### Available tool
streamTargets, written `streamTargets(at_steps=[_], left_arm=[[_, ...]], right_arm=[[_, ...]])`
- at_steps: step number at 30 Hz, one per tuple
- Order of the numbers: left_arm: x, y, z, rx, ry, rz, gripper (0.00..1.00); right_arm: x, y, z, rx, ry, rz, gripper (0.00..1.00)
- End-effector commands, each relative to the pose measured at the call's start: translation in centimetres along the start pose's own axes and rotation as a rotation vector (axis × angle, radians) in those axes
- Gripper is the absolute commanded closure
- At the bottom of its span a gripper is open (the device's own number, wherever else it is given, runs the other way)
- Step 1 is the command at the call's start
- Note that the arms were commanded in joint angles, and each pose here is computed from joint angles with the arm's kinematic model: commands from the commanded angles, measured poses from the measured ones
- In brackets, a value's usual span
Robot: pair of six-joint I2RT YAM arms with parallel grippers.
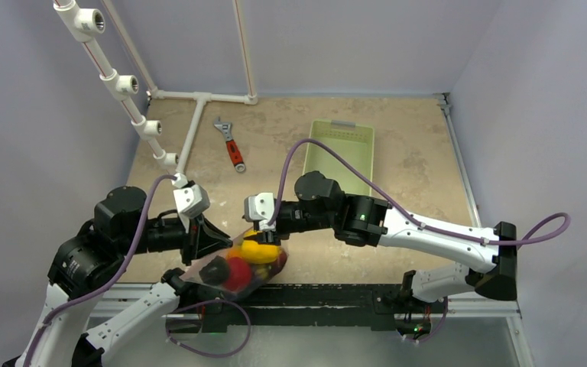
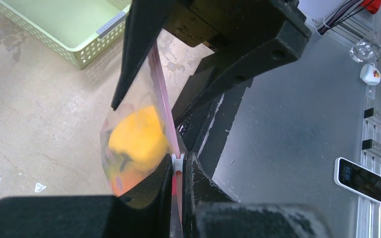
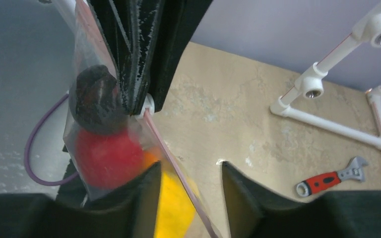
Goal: Place the food in the zip-top bag and seal the zipper
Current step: Zip the zipper food storage bag at the center of the board.
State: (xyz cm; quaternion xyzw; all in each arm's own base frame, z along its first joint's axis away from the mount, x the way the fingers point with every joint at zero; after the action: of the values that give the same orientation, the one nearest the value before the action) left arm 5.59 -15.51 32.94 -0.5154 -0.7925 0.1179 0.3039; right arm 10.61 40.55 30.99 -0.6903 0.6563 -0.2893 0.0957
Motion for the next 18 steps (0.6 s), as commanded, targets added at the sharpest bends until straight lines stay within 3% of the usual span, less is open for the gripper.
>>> streamTargets(at_steps=[1, 6, 18], left_arm=[[-0.5, -0.7, -1.7, -0.063, -0.054, 0.052, 1.00], [-0.6, -0.6, -1.7, -0.050, -0.053, 0.050, 1.00], [-0.2, 0.0, -1.3, -0.023, -0.050, -0.004, 1.00]], right_arm=[[0.2, -0.7, -2.3, 0.029, -0.080, 0.003, 0.59], [0.0, -0.4, -2.1, 0.030, -0.087, -0.005, 1.00], [2.0, -3.1, -0.1, -0.067, -0.014, 0.206, 1.00]])
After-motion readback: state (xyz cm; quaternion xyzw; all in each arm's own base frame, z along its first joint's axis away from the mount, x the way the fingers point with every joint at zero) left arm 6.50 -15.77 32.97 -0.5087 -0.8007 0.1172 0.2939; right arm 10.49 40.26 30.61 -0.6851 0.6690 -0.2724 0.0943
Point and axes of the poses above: each gripper's point midway between its finger pads, its own x axis back along the fingers, its own y axis along the line the jaws close on, z = x × y, the point moved 1 cm from there along x, back along the fingers, and after that the axes turned 15 degrees about x, right-handed, at the moved point
